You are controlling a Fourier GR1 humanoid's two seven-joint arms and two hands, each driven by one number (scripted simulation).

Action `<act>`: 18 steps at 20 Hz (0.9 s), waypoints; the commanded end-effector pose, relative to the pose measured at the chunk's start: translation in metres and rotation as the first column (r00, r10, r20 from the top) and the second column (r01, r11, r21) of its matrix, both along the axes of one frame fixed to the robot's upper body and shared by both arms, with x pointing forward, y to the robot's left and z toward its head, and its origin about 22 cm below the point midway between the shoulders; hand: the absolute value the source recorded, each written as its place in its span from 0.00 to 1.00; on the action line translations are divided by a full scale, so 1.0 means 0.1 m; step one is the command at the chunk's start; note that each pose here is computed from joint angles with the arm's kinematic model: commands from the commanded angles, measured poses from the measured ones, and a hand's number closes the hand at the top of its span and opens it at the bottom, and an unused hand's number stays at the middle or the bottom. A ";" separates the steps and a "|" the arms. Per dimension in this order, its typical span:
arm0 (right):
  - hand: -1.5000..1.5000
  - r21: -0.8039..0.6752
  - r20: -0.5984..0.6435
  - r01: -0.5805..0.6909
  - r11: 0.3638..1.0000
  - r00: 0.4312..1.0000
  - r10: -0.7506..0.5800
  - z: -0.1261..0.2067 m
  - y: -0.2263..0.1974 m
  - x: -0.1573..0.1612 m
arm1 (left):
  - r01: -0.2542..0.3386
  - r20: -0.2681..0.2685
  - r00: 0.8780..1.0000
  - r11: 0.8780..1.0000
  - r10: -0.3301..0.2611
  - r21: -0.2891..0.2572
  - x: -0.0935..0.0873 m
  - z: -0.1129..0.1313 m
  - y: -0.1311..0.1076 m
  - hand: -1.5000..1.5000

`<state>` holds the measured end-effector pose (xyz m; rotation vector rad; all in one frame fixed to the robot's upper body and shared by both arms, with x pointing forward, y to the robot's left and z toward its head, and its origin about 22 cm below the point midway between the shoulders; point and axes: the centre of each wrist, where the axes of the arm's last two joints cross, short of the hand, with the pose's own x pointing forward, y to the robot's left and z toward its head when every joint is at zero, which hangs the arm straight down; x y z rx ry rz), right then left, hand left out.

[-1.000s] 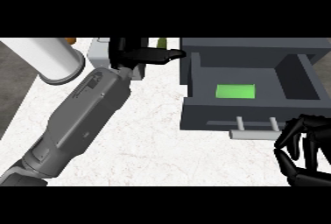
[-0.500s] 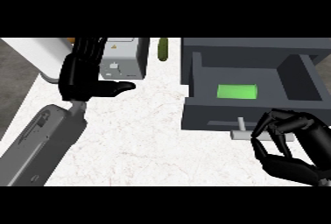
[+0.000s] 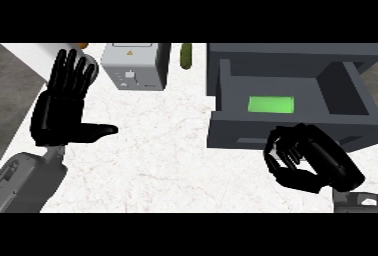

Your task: Pick up the cup, place it into the drawer and close the drawer

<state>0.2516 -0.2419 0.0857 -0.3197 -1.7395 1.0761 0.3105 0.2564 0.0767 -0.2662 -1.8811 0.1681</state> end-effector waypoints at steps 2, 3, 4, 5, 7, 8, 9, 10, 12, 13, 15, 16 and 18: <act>1.00 -0.098 0.010 -0.012 0.995 1.000 0.013 -0.16 0.12 0.26 | -0.012 -0.016 1.000 1.000 0.012 0.006 -0.19 -0.23 0.37 0.00; 1.00 -0.118 0.020 -0.003 0.993 1.000 0.005 -0.48 0.18 0.14 | -0.029 0.007 1.000 1.000 0.029 -0.001 -0.37 -0.26 0.40 0.00; 0.00 -0.122 0.014 0.000 0.993 1.000 0.001 -0.48 0.14 0.32 | -0.029 0.008 1.000 1.000 0.029 0.001 -0.27 -0.19 0.35 0.00; 0.00 -0.150 -0.006 0.022 0.989 1.000 -0.023 -0.46 0.31 0.41 | -0.025 -0.003 1.000 0.999 0.025 -0.021 -0.28 -0.24 0.45 0.00; 0.00 -0.179 -0.023 0.016 0.984 1.000 -0.020 -0.79 0.17 0.36 | -0.036 -0.007 0.999 0.999 0.036 -0.005 -0.29 -0.20 0.40 0.00; 0.00 -0.191 -0.020 0.010 0.981 1.000 -0.014 -0.67 0.18 0.61 | -0.027 -0.011 1.000 1.000 0.027 0.014 -0.24 -0.22 0.62 0.00; 0.00 -0.206 -0.022 0.011 0.978 1.000 -0.016 -0.75 0.32 0.52 | -0.026 0.007 1.000 1.000 0.026 -0.012 -0.30 -0.27 0.69 0.00; 0.00 -0.246 -0.027 0.011 0.969 0.999 -0.018 -0.78 0.17 0.59 | -0.021 -0.002 1.000 1.000 0.021 -0.018 -0.39 -0.31 0.55 0.00; 0.00 -0.274 -0.058 -0.010 0.962 0.998 -0.007 -0.80 0.32 0.75 | -0.018 0.002 1.000 1.000 0.018 -0.020 -0.34 -0.14 0.51 0.00; 0.00 -0.248 -0.059 0.014 0.969 0.998 -0.029 -0.84 0.21 0.74 | -0.022 -0.004 1.000 1.000 0.022 -0.007 -0.37 -0.06 0.88 0.00; 0.00 -0.241 -0.061 0.001 0.971 0.998 -0.017 -1.02 0.37 0.87 | -0.021 0.001 1.000 1.000 0.021 -0.017 -0.41 -0.16 0.78 0.00; 0.00 -0.234 -0.093 0.019 0.972 0.995 -0.042 -1.04 0.18 0.98 | -0.002 0.001 1.000 1.000 0.002 -0.019 -0.52 -0.26 0.72 0.00; 0.00 -0.220 -0.074 0.028 0.975 0.996 -0.045 -1.09 0.27 1.04 | -0.013 -0.005 1.000 1.000 0.013 -0.017 -0.53 -0.35 0.86 0.00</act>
